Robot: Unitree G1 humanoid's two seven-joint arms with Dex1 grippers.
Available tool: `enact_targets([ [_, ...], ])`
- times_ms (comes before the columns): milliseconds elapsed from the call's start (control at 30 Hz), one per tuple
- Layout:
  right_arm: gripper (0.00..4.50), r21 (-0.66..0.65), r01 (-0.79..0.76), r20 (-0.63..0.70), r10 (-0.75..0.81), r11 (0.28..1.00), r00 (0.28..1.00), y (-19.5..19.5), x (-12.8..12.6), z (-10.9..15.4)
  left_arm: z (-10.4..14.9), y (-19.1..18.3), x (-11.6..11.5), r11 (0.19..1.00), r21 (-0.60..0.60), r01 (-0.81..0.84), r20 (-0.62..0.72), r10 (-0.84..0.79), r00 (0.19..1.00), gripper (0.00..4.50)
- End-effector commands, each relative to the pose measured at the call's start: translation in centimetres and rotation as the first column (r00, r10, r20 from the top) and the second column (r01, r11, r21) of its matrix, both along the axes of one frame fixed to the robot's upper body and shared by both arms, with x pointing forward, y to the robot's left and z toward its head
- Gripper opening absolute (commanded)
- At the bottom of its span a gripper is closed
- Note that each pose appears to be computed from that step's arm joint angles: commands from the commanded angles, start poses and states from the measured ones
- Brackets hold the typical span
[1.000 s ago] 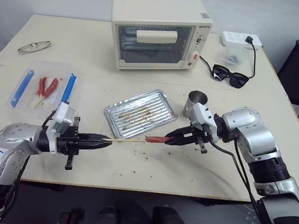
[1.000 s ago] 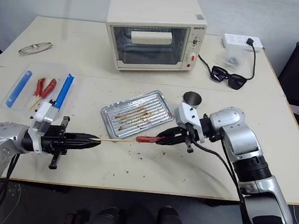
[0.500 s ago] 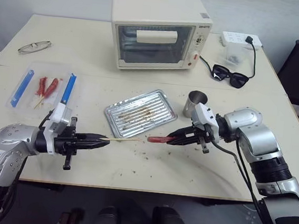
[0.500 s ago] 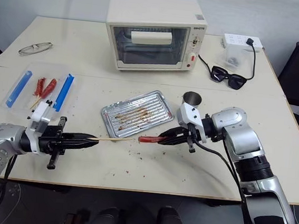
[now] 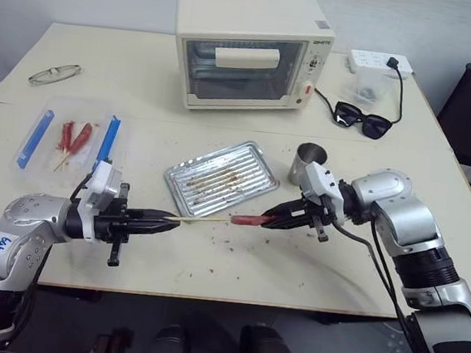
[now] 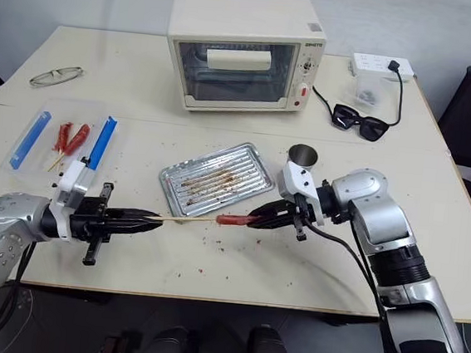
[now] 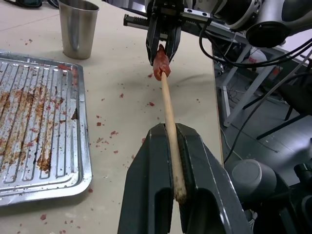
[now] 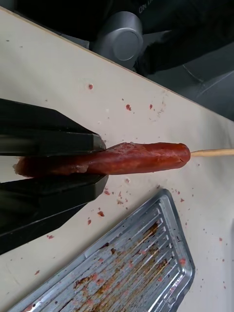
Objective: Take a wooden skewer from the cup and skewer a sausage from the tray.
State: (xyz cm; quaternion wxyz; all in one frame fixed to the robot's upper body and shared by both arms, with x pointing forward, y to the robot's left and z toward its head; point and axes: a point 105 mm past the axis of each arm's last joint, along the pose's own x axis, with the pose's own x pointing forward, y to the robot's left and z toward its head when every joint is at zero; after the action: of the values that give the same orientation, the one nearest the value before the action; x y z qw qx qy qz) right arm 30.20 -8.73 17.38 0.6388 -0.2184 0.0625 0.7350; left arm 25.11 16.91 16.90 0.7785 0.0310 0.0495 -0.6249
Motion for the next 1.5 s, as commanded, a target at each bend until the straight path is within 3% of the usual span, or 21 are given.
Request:
enact_targets([
  [33,0.35,0.019,-0.037,0.034,0.036,0.999,0.999,0.4,-0.5,1.1,0.3,-0.1,0.1,1.0,-0.002,0.001,0.021,-0.001,1.0,0.0],
  [333,0.35,0.013,-0.05,0.052,0.049,0.999,0.997,1.3,-0.6,1.5,0.0,-0.8,0.1,1.0,0.002,0.021,0.015,-0.021,1.0,0.0],
  [733,0.35,0.06,-0.108,0.077,0.103,0.992,0.992,5.7,-1.2,3.1,-0.8,-4.2,1.5,0.996,-0.008,0.094,0.035,-0.094,0.995,0.0],
  [900,0.35,0.068,-0.112,0.07,0.107,0.991,0.992,5.9,-1.5,3.1,-1.0,-4.6,1.7,0.996,-0.012,0.089,0.046,-0.088,0.995,0.0],
  [1000,0.35,0.141,-0.12,0.078,0.11,0.983,0.991,5.0,-1.7,4.1,-0.9,-3.8,1.7,0.998,-0.014,0.06,0.054,-0.059,0.997,0.0],
  [1333,3.3,0.222,0.036,0.052,-0.049,0.974,0.997,-1.8,-1.6,4.1,0.1,2.5,0.2,0.972,-0.075,-0.222,0.074,0.228,0.971,0.0],
  [1433,4.31,0.297,0.157,0.092,-0.192,0.942,0.977,-3.6,-1.4,4.0,1.4,4.9,-0.1,0.878,-0.233,-0.419,0.068,0.445,0.893,0.0],
  [1500,4.47,0.38,0.235,0.127,-0.302,0.895,0.945,-4.4,-1.3,4.4,2.5,6.8,0.0,0.756,-0.342,-0.559,0.075,0.615,0.785,0.0],
])
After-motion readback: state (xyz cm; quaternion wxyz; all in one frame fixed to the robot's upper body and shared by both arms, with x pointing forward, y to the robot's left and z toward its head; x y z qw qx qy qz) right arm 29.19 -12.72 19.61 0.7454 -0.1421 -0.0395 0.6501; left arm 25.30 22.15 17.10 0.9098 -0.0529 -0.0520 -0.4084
